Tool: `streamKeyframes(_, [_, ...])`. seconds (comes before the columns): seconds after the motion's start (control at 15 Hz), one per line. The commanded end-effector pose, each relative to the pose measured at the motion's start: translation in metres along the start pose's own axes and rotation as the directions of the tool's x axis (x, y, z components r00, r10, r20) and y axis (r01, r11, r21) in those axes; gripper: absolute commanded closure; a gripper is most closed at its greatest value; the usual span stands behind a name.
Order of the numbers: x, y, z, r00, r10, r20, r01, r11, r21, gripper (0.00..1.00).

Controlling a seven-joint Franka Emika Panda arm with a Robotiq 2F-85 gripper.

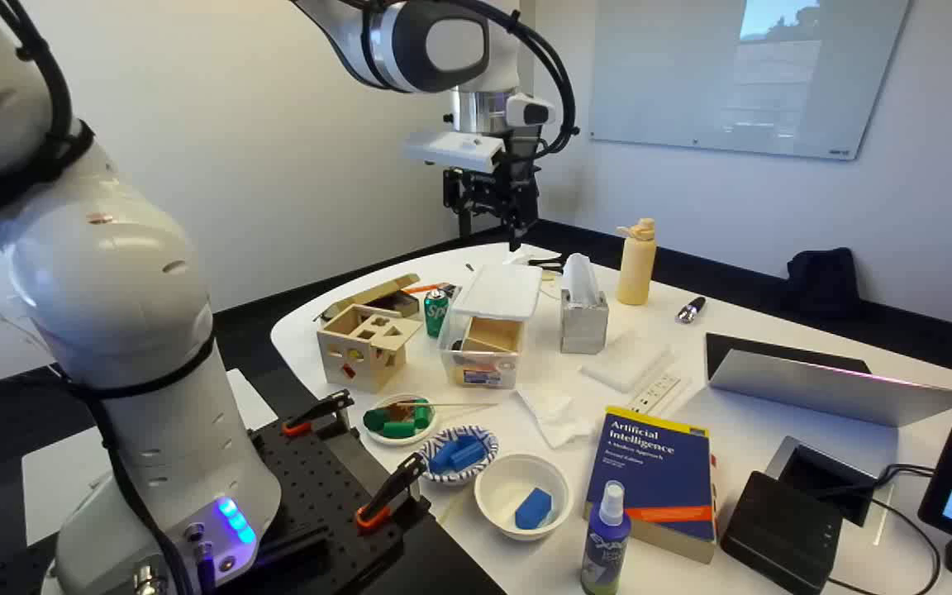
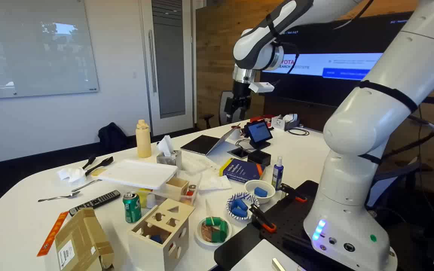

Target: Pick up the stick and stir in the bowl

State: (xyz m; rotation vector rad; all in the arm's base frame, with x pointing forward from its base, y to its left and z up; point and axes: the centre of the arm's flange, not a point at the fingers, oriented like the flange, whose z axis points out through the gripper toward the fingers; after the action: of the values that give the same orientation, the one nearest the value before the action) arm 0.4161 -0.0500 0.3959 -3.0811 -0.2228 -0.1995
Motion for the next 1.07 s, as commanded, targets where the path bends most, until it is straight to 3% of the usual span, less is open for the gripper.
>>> streamKeyframes(0.0, [0.0, 0.0, 0.0, 1.0, 0.0, 0.0, 0.0, 1.0, 0.0, 0.0])
streamKeyframes(0.13, [0.003, -0.008, 0.015, 1.0, 0.024, 0.015, -0.024, 1.0, -0.008, 0.0])
streamKeyframes(0.47, [0.013, -0.075, 0.111, 0.989, 0.108, 0.101, -0.105, 0.994, -0.031, 0.0])
streamKeyframes(0.67, [0.012, -0.117, 0.174, 0.962, 0.219, 0.163, -0.205, 0.974, -0.099, 0.0])
streamKeyframes(1.0, [-0.008, -0.142, 0.242, 0.924, 0.308, 0.228, -0.295, 0.951, -0.089, 0.0])
